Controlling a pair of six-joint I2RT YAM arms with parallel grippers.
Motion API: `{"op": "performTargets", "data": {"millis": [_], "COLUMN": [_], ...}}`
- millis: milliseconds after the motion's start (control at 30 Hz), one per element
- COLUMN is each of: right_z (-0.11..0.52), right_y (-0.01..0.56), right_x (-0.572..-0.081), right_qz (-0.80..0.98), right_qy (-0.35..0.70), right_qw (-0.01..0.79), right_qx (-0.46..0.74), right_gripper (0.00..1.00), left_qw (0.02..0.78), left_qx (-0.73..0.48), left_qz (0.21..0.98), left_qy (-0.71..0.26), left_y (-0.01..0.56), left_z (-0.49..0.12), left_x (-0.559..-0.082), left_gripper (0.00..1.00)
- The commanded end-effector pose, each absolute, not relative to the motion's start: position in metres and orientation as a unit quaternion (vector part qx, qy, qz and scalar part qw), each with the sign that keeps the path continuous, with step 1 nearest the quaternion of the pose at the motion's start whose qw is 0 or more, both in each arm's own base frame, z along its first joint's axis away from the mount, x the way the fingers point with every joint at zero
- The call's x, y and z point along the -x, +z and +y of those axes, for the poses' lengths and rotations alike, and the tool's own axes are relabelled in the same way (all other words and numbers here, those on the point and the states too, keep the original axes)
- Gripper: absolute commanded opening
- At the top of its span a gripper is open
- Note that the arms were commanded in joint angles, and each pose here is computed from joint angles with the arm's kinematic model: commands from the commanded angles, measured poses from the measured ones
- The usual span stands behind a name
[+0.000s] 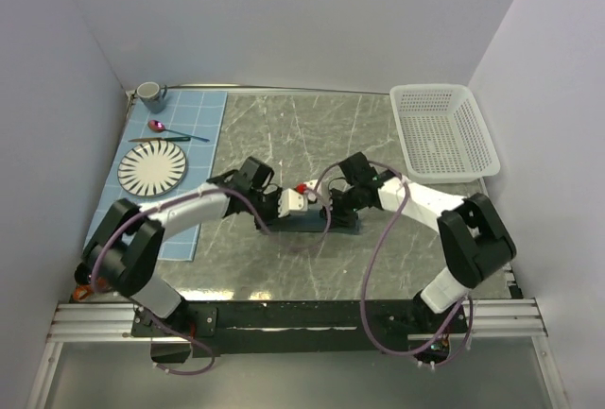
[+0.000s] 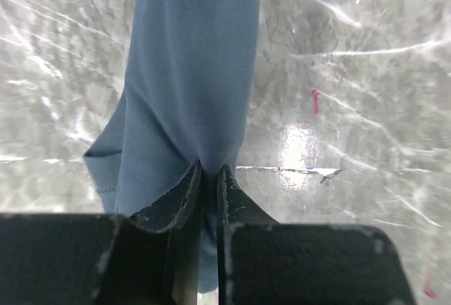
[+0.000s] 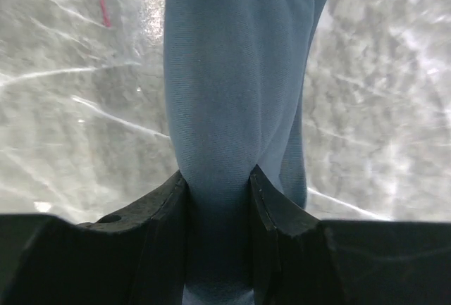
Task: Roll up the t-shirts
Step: Roll the T-shirt to the center of the board.
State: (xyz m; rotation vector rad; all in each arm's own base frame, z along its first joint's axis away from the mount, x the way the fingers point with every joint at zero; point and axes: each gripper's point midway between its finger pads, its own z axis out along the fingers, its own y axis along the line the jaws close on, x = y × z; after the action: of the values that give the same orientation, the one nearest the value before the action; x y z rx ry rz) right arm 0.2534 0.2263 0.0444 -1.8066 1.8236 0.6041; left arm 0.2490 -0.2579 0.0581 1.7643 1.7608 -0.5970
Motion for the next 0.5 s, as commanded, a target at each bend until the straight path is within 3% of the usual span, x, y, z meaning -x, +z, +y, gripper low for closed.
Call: {"op": "performTargets", "data": {"millis": [0,233,267,333,367,467], "right_z": [0.212,0.205,0.202,0.199,0.198,0.193], "right_y": [0.037,0.031,0.029,0.025,0.025,0.021], "right_x": [-0.213,-0.244,-0.24,-0.24,-0.24,-0.238], "right_qz": [0.728,0.773,0.773,0.779,0.784,0.793], "right_qy": [0.306,0.351,0.354,0.362,0.364,0.371], "right_qw": [0.101,0.046,0.032,0.02,0.015,-0.003], "right_qx": [0.605,0.527,0.526,0.513,0.503,0.483], "right_gripper": [0.0,0.01,0.01,0.01,0.01,0.02], "left_qw": [0.161,0.079,0.025,0.038,-0.006,-0.004], "left_qx": [-0.606,-0.546,-0.534,-0.546,-0.53,-0.507], "left_qz": [0.709,0.732,0.735,0.717,0.722,0.733], "left_qy": [-0.324,-0.4,-0.416,-0.432,-0.444,-0.453], "left_y": [0.053,0.058,0.048,0.063,0.058,0.064], "left_z": [-0.257,-0.256,-0.249,-0.257,-0.253,-0.265], "left_x": [-0.228,-0.273,-0.262,-0.281,-0.271,-0.286], "left_gripper": [0.09,0.13,0.13,0.14,0.14,0.18]}}
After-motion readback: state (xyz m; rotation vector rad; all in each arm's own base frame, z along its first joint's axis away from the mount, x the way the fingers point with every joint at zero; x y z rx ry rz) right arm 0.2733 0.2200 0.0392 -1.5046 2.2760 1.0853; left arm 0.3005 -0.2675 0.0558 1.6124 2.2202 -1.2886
